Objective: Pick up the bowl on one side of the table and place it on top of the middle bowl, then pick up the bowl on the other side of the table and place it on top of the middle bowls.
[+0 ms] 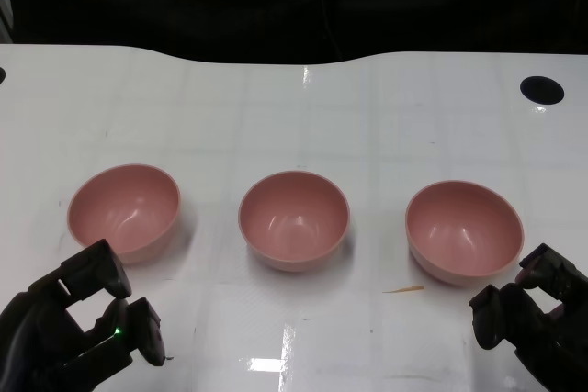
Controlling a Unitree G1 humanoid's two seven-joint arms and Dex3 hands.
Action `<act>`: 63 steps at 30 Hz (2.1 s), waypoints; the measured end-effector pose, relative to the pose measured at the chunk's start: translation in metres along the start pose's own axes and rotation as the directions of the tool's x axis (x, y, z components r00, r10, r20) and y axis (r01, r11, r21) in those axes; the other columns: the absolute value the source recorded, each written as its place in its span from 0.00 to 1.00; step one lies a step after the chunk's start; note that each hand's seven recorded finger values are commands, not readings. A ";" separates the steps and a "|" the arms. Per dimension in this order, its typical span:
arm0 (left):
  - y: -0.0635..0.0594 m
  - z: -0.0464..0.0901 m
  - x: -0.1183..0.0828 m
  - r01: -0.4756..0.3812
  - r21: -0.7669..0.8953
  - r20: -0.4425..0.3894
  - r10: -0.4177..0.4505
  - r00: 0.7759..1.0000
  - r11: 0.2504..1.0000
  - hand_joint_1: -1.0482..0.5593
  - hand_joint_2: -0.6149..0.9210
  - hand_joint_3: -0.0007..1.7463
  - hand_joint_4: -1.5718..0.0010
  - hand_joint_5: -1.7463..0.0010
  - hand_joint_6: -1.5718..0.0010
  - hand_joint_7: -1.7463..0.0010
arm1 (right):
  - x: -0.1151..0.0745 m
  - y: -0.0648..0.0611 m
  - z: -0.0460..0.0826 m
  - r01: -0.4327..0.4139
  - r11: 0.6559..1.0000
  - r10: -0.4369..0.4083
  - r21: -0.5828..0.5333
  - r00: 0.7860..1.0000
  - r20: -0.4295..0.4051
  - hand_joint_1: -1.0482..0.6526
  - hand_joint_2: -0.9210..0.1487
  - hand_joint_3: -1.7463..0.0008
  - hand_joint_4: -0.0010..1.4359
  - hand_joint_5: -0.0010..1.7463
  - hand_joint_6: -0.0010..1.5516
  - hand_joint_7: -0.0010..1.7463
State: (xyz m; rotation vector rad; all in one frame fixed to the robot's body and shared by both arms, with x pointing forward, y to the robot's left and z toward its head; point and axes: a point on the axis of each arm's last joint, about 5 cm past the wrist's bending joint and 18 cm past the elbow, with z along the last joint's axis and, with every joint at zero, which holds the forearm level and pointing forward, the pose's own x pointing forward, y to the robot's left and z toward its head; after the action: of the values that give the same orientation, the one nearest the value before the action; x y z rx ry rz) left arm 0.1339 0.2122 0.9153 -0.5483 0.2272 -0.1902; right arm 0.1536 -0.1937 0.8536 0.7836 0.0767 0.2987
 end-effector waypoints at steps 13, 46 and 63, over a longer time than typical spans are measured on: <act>0.000 0.000 0.000 0.000 0.000 0.000 0.000 1.000 1.000 0.71 0.95 0.76 0.42 0.00 0.51 0.00 | 0.001 0.000 0.000 -0.003 1.000 0.003 0.002 1.000 -0.003 0.59 0.33 0.38 0.63 0.95 0.62 0.65; -0.044 0.022 -0.006 -0.354 0.926 0.368 -0.099 0.925 0.131 0.13 0.94 0.00 0.59 0.89 0.49 0.98 | 0.002 0.001 -0.001 -0.011 1.000 0.011 0.005 1.000 -0.010 0.59 0.33 0.37 0.63 0.96 0.61 0.68; -0.059 0.049 0.042 -0.251 0.817 0.262 -0.052 0.964 -0.520 0.11 0.96 0.01 0.66 1.00 0.61 1.00 | 0.001 0.001 -0.002 -0.003 1.000 0.003 -0.012 1.000 -0.015 0.58 0.35 0.35 0.61 0.98 0.59 0.70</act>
State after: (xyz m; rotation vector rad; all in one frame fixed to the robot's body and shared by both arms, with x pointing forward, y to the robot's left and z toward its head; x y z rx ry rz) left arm 0.1806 0.1766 0.9811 1.5462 -0.1831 -0.0451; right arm 0.1543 -0.1917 0.8529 0.7700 0.0875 0.3079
